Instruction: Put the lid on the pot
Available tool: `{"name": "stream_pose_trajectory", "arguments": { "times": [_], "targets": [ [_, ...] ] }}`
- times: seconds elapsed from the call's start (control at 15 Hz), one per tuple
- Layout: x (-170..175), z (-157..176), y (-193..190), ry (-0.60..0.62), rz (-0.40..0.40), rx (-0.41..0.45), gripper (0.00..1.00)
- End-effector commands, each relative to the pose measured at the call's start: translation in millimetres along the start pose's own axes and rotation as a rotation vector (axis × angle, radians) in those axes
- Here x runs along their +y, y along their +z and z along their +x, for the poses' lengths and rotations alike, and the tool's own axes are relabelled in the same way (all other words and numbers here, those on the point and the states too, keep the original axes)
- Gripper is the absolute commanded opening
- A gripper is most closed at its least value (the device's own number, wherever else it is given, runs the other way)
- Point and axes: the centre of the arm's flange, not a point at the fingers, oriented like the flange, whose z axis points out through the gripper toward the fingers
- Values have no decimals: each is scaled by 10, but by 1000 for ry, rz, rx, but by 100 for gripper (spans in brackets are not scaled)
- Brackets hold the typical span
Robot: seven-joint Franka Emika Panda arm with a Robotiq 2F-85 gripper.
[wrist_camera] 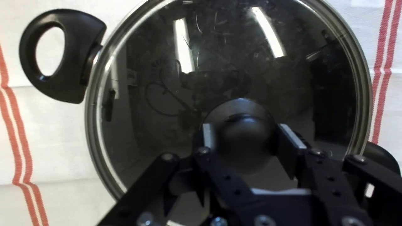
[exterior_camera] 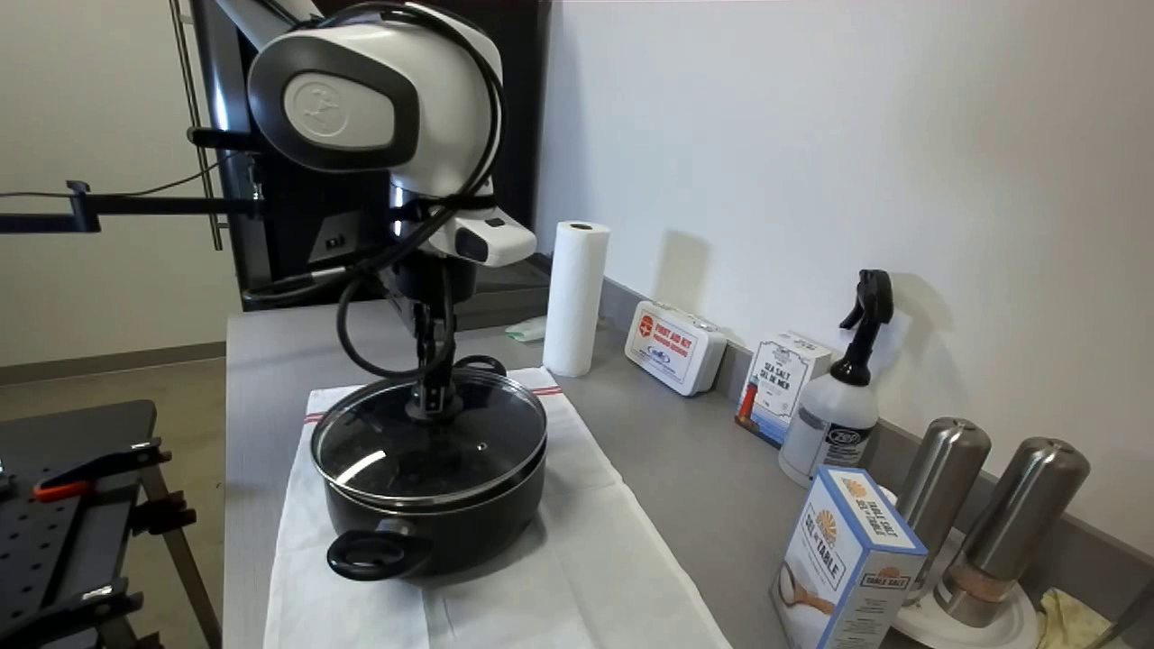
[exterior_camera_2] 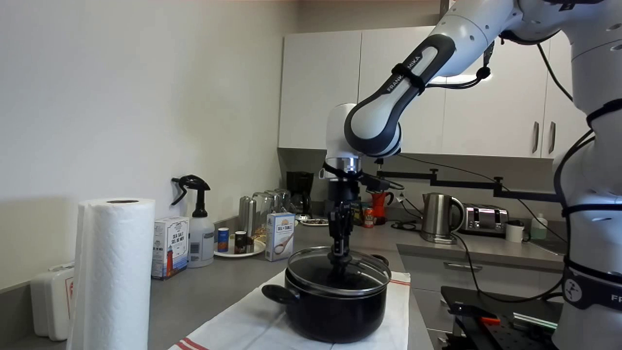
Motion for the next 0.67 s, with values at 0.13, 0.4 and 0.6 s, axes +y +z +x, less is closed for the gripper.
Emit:
{"name": "stream_pose_trajectory", "arguments": {
  "times": [0.13, 0.4, 0.6],
  "targets": [
    [-12, 57, -77, 18, -35, 25, 25],
    [-48, 92, -77, 7, -43, 21, 25],
    [-98, 128, -47, -8, -48, 15, 25]
  ]
}}
